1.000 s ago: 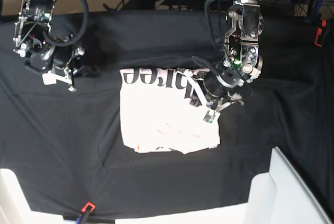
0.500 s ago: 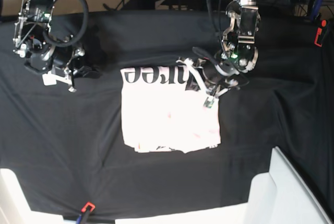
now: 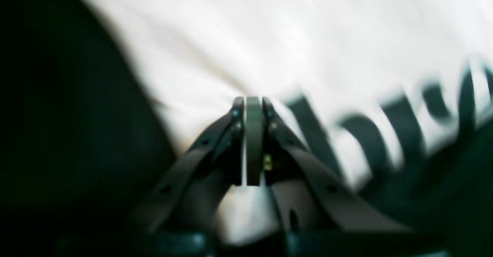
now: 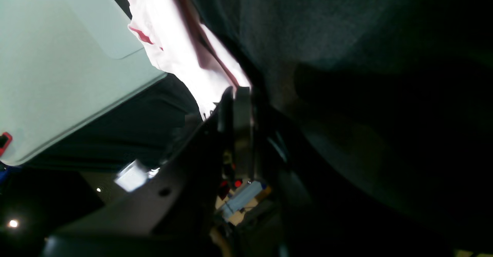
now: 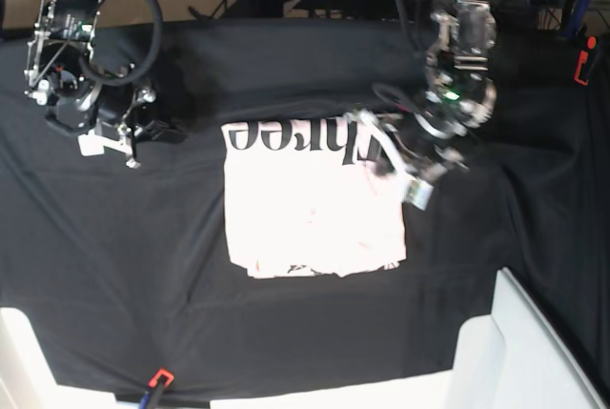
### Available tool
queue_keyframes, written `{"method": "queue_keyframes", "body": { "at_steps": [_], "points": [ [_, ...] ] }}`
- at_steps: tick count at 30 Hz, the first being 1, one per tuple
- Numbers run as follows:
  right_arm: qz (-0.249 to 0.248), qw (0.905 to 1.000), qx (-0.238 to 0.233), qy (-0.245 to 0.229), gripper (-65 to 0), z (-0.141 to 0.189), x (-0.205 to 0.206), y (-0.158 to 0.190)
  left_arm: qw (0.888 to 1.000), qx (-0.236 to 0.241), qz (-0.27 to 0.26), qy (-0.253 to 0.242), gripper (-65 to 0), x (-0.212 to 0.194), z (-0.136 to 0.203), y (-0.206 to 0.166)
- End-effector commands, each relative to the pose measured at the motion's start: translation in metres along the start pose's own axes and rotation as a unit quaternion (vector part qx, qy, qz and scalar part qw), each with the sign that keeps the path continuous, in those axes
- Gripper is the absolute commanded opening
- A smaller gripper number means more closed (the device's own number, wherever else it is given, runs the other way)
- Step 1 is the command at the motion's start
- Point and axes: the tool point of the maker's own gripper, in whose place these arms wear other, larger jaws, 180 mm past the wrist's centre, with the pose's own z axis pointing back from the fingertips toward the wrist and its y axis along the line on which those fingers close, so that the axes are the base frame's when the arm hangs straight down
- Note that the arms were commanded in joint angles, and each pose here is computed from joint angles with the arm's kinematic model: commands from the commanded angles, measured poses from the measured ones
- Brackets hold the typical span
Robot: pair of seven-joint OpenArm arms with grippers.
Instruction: Fold the T-shirt properly
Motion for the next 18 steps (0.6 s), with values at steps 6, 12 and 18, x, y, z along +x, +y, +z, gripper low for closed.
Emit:
{"method": "queue_keyframes", "body": {
  "at_steps": [6,12,18],
  "points": [
    [0.096,0.9951,-0.002,-0.025,-65.0,0.027,0.035,0.023,0.992,0.108,0.001,-0.071,-65.0,0.038,0.052,0.077],
    [0.401,0.9105,-0.071,-0.072,-65.0,0.064,0.060,0.067,0.990,0.133,-0.033,-0.040,-65.0,0.000,0.075,0.113],
    [0.628,0.7544,-0.148,-0.121,-65.0,0.080,0.042,0.040,0.983,0.096,-0.045,-0.153,-65.0,-0.040,0.110,0.093]
  ]
}}
